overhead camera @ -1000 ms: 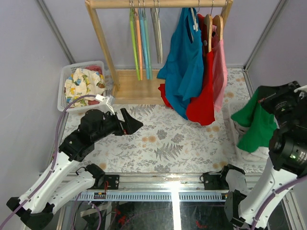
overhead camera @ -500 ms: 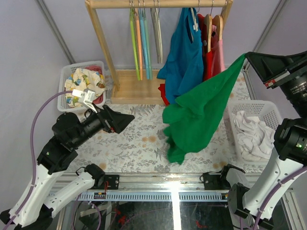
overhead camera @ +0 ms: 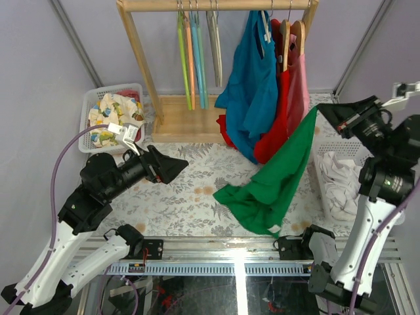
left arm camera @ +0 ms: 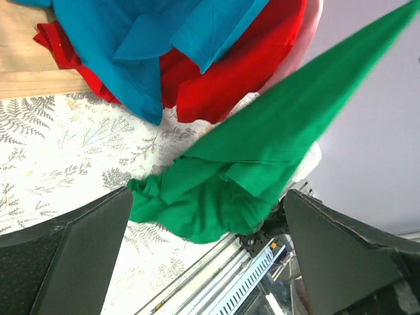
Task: Place the t-shirt on the hanger
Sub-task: Place the T-shirt at the center of the board.
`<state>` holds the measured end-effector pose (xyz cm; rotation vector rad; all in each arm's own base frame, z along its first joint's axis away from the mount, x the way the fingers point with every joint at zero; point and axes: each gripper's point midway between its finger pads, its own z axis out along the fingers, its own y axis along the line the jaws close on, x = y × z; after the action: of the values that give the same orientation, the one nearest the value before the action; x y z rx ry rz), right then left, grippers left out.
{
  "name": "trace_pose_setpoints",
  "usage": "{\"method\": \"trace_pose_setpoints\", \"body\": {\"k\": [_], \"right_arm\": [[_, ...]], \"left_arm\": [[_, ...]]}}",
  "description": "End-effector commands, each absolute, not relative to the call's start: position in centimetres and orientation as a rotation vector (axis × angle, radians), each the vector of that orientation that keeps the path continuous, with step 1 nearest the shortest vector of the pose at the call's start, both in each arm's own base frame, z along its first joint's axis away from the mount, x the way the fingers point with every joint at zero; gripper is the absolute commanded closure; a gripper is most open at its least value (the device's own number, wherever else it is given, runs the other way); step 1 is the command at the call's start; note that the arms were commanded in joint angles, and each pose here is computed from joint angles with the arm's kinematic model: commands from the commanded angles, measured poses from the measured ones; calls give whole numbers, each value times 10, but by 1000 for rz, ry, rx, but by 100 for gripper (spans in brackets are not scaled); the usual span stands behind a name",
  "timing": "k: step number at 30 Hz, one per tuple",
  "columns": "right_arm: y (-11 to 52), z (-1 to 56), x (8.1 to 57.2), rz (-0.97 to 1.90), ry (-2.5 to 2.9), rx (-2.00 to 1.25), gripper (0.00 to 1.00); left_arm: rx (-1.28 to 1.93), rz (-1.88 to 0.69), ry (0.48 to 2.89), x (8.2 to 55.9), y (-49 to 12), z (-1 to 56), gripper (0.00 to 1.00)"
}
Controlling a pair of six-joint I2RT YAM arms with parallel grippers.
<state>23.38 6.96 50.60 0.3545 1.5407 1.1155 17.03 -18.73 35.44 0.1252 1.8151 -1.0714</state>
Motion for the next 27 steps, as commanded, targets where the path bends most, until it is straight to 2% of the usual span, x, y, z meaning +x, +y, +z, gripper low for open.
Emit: {"method": "trace_pose_setpoints", "body": {"k": [1,5,8,19,22,27], "right_arm": [[77,446,252,1167,1677,400,100],[111,387,268,1137,1851,359,100],[150,354,263,1089,1973,270,100],[332,316,156,1139,2126,-226,100],[382,298,159,1067,2179,-330,100],[420,284,180,991,2174,-364,100]], "left_arm": [[176,-1075,1801,171,-193,348,0],[166,-1053,1876,175,-195,320,0],[161,-1040,1918,175,-195,305,0],[85,-945,1921,168,-169,313,0],[42,-902,1911,163,-155,321,0],[-34,-826,1885,153,-128,334,0]]}}
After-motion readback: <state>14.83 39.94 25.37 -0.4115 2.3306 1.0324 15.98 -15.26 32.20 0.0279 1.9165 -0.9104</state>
